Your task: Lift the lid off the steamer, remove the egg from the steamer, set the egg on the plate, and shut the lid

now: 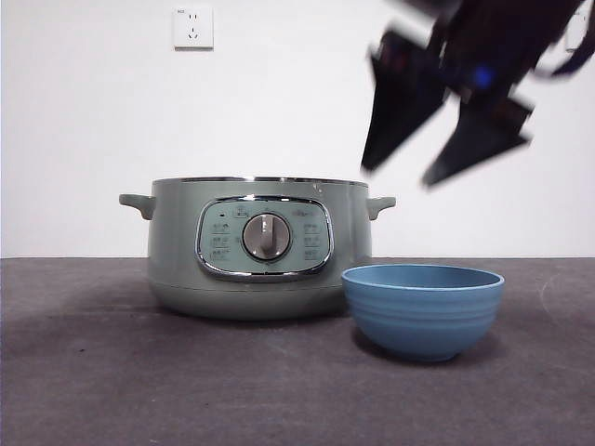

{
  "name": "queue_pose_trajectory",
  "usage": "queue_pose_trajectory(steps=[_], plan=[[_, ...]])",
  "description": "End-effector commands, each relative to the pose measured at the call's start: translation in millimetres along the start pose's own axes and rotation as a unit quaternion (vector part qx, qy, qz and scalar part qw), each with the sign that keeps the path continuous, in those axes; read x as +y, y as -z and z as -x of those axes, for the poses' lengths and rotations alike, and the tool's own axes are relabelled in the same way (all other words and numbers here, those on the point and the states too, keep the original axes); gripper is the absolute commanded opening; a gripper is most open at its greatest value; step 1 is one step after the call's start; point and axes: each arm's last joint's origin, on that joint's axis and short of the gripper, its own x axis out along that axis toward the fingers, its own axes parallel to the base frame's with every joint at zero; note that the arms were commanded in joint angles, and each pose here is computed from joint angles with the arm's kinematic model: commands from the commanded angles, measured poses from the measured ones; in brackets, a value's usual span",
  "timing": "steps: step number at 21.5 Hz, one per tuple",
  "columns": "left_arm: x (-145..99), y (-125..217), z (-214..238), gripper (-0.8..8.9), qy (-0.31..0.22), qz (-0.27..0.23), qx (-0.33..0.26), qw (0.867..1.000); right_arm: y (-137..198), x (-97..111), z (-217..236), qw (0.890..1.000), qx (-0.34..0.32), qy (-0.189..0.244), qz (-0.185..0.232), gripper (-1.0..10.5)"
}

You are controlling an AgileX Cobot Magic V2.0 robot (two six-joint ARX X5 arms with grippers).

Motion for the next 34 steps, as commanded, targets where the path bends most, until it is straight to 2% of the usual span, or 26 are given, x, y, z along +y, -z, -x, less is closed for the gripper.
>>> queue_pose_trajectory(steps=[1, 7, 13, 16, 20, 28, 34], plan=[[2.8, -12.0, -9.8, -0.08, -0.001, -0.014, -0.041, 0.999, 0.0, 5.7, 33.8, 0.999, -0.044, 0.003, -0.006, 4.1], [18.0, -22.6, -78.8, -0.08, 0.001, -0.015, -0.039, 0.999, 20.1, 20.4, 120.9, 0.99, -0.139, 0.004, -0.02, 4.1], [28.9, -16.3, -161.4, -0.08, 0.012, -0.017, -0.032, 0.999, 41.8, 28.6, 165.3, 0.979, -0.2, -0.001, -0.043, 4.1], [32.4, -7.7, -197.0, -0.08, 0.015, -0.022, -0.029, 0.999, 45.6, 30.0, 172.7, 0.976, -0.214, -0.002, -0.044, 4.1], [35.9, 3.4, -226.0, -0.08, 0.016, -0.03, -0.022, 0.999, 47.5, 30.2, 172.8, 0.977, -0.207, -0.002, -0.046, 4.1], [42.0, 18.3, -261.3, -0.08, 0.013, -0.035, -0.027, 0.999, 48.8, 30.2, 172.2, 0.978, -0.199, -0.005, -0.057, 4.1], [46.2, 33.7, -282.5, -0.08, -0.002, -0.04, -0.008, 0.999, 49.0, 30.2, 172.1, 0.978, -0.198, -0.005, -0.06, 4.1]])
